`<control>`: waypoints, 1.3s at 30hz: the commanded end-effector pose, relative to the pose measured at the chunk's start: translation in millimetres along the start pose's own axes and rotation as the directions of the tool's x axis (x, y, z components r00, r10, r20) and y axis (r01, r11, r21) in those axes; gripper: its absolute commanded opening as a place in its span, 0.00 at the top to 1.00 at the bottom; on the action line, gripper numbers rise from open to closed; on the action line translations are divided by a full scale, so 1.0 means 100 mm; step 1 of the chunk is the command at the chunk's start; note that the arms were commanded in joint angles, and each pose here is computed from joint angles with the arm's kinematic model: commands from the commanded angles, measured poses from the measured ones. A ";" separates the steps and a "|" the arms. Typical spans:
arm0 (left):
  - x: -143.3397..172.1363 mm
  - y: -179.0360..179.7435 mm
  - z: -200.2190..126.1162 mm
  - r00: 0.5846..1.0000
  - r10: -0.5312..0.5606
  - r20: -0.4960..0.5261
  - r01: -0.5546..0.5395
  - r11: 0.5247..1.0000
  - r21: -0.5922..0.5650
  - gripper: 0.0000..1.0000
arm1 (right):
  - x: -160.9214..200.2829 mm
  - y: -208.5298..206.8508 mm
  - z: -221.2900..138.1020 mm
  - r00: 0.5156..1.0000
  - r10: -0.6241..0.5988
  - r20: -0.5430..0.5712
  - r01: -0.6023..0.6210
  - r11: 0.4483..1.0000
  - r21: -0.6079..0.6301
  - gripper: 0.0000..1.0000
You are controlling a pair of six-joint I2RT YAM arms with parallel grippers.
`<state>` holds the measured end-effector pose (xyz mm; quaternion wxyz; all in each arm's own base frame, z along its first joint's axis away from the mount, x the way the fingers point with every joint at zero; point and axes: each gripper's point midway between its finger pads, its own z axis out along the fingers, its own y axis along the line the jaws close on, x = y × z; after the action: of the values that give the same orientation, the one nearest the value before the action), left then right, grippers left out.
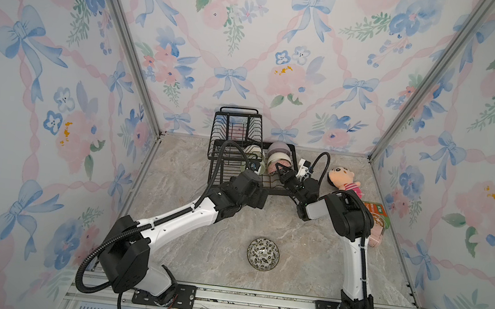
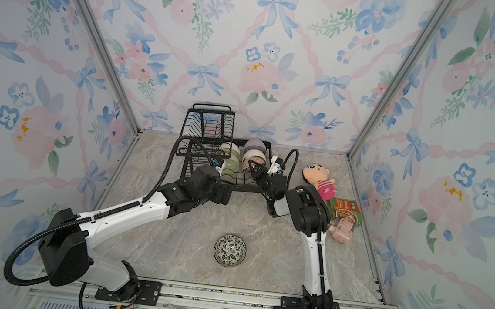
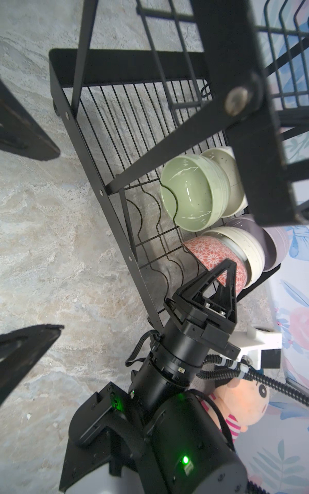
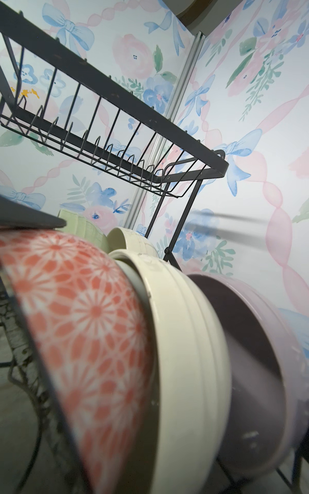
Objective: Load bowls into a dish rack
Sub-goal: Place the bowl in the dish rack.
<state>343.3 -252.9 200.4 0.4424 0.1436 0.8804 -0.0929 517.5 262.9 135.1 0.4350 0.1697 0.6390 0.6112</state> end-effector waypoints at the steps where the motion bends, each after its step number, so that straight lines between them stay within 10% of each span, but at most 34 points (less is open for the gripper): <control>1: 0.01 0.02 -0.04 1.000 -0.009 -0.006 0.009 1.000 0.008 0.02 | 0.08 -0.19 -0.09 0.999 0.025 -0.024 -0.024 0.998 0.064 0.93; 23: -0.01 0.01 -0.03 1.000 -0.017 -0.004 0.017 1.000 0.011 0.02 | -0.18 -0.56 -0.14 0.938 0.276 0.211 -0.323 0.915 0.242 0.87; 39: 0.00 0.03 -0.06 0.999 -0.038 0.000 0.038 0.999 0.006 0.02 | -0.09 -0.79 -0.22 0.820 0.444 0.361 -0.561 0.747 0.357 0.78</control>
<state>342.7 -253.9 200.2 0.4401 0.1368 0.8818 -0.0998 541.1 238.1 126.2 0.3258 0.4267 0.6011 0.5920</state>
